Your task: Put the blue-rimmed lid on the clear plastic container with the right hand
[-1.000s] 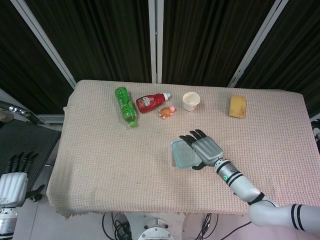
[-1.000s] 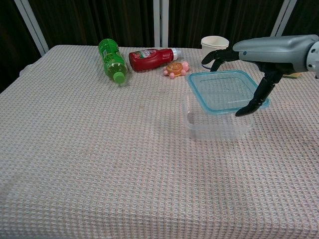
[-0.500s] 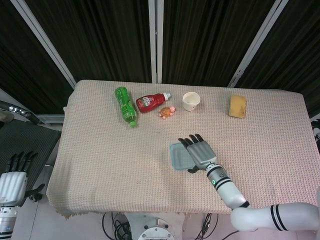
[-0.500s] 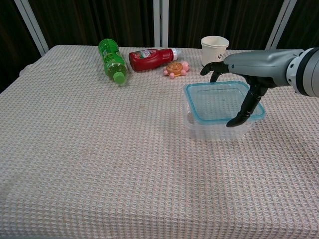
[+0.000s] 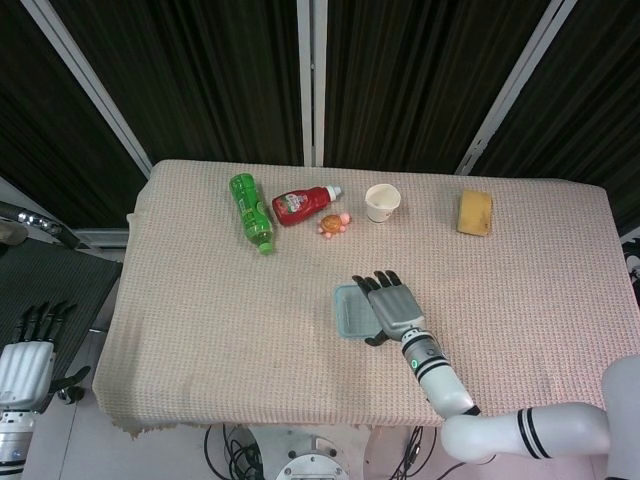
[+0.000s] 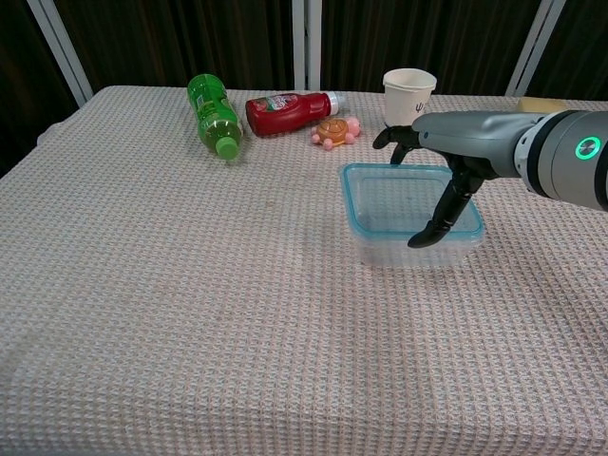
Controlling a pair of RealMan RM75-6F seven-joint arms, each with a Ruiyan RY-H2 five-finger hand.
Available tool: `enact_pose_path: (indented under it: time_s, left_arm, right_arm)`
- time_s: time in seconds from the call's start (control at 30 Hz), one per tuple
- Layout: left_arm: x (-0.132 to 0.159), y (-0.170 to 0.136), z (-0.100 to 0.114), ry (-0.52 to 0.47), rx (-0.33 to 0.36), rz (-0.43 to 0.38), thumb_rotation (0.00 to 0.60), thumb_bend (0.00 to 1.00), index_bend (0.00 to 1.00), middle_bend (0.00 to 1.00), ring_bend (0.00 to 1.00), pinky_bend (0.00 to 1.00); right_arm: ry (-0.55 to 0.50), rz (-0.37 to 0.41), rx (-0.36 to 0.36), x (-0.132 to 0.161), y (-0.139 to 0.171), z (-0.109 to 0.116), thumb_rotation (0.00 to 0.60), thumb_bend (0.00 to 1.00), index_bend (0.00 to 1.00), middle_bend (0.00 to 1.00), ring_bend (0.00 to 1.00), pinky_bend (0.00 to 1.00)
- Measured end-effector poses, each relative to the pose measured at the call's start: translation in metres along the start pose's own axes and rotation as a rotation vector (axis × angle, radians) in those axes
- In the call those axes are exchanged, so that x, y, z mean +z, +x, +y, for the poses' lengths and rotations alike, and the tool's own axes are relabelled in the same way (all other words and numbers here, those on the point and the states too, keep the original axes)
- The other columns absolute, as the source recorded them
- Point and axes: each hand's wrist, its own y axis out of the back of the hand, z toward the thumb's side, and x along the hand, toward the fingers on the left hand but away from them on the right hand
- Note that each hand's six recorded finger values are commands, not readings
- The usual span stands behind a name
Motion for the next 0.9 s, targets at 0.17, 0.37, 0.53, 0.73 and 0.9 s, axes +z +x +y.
enact_pose_path:
  time_s: [0.17, 0.37, 0.53, 0.73, 0.9]
  left_arm:
    - [-0.002, 0.002, -0.002, -0.001, -0.009, -0.003, 0.600, 0.00, 0.12, 0.08, 0.00, 0.00]
    - [-0.002, 0.004, -0.004, -0.003, -0.011, -0.009, 0.600, 0.00, 0.12, 0.08, 0.00, 0.00]
    - [-0.003, 0.003, -0.004, -0.003, -0.013, -0.004, 0.600, 0.00, 0.12, 0.08, 0.00, 0.00]
    - [-0.003, 0.003, -0.005, -0.004, -0.014, -0.003, 0.600, 0.00, 0.12, 0.08, 0.00, 0.00]
    - [-0.002, 0.004, -0.005, -0.004, -0.014, -0.006, 0.600, 0.00, 0.12, 0.08, 0.00, 0.00]
  right_arm:
    - [-0.018, -0.028, 0.003, 0.000, -0.002, -0.004, 0.600, 0.10, 0.05, 0.41, 0.05, 0.00]
    - [-0.031, -0.036, 0.010, 0.001, -0.007, -0.008, 0.600, 0.10, 0.05, 0.41, 0.05, 0.00]
    - [-0.032, -0.032, 0.008, 0.002, -0.009, -0.009, 0.600, 0.10, 0.04, 0.41, 0.05, 0.00]
    - [-0.041, -0.040, 0.005, -0.004, -0.006, -0.009, 0.600, 0.10, 0.04, 0.41, 0.05, 0.00]
    - [-0.047, -0.046, 0.002, -0.009, -0.002, -0.010, 0.600, 0.10, 0.04, 0.41, 0.05, 0.00]
